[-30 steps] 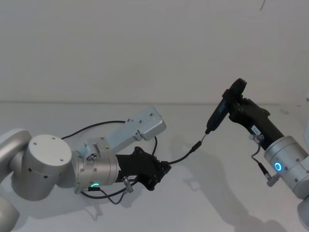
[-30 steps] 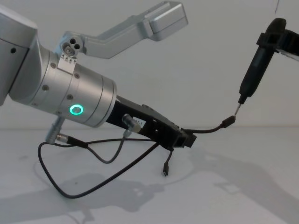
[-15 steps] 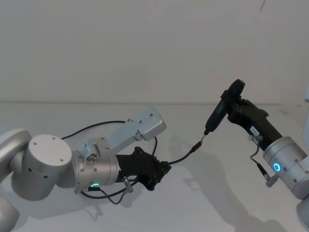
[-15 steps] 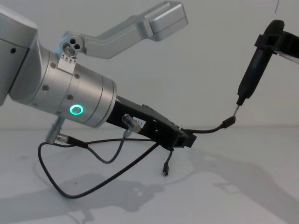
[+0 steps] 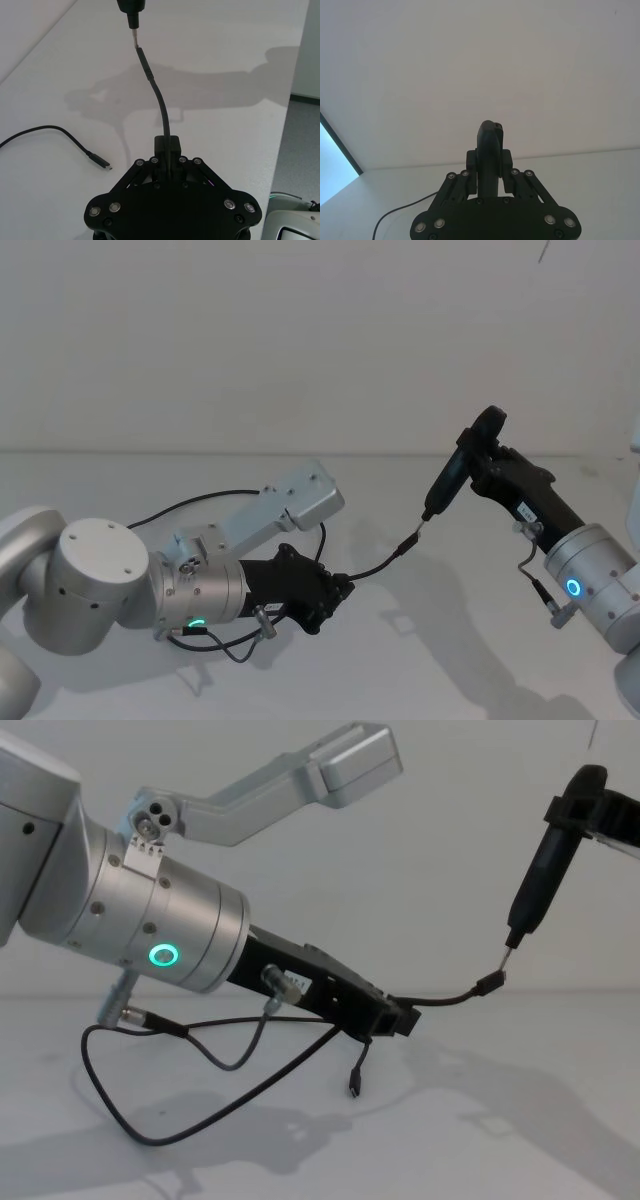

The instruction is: Pick up the data cable with the one hand.

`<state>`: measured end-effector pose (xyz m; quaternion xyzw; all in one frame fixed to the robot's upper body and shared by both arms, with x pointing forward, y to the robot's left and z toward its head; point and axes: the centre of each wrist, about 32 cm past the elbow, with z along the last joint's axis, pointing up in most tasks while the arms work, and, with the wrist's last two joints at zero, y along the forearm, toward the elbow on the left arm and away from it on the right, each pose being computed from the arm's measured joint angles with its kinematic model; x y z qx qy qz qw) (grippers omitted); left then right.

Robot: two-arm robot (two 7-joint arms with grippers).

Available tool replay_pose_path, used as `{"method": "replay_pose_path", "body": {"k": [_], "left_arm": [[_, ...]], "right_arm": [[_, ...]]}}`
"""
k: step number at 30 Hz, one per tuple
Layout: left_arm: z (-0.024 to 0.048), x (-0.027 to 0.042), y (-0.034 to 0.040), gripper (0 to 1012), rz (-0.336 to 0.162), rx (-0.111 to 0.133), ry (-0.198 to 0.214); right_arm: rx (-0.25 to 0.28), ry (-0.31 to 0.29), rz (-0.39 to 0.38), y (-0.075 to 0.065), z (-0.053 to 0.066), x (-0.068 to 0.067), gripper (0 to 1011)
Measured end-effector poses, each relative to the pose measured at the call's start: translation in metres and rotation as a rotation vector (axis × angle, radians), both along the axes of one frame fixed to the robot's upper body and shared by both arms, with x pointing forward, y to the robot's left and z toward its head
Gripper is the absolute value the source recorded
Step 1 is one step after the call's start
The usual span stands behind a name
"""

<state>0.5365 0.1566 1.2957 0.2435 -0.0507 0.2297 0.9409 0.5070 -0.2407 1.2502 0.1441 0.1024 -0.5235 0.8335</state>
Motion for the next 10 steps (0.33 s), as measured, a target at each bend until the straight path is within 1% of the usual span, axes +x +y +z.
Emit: {"method": "replay_pose_path", "body": {"k": [10], "left_arm": [[0.0000,0.0000,0.0000,41,0.000,0.000,0.000]], "right_arm": [[-0.001,0.001,0.001,0.0000,-0.0001,-0.0002,279]]}}
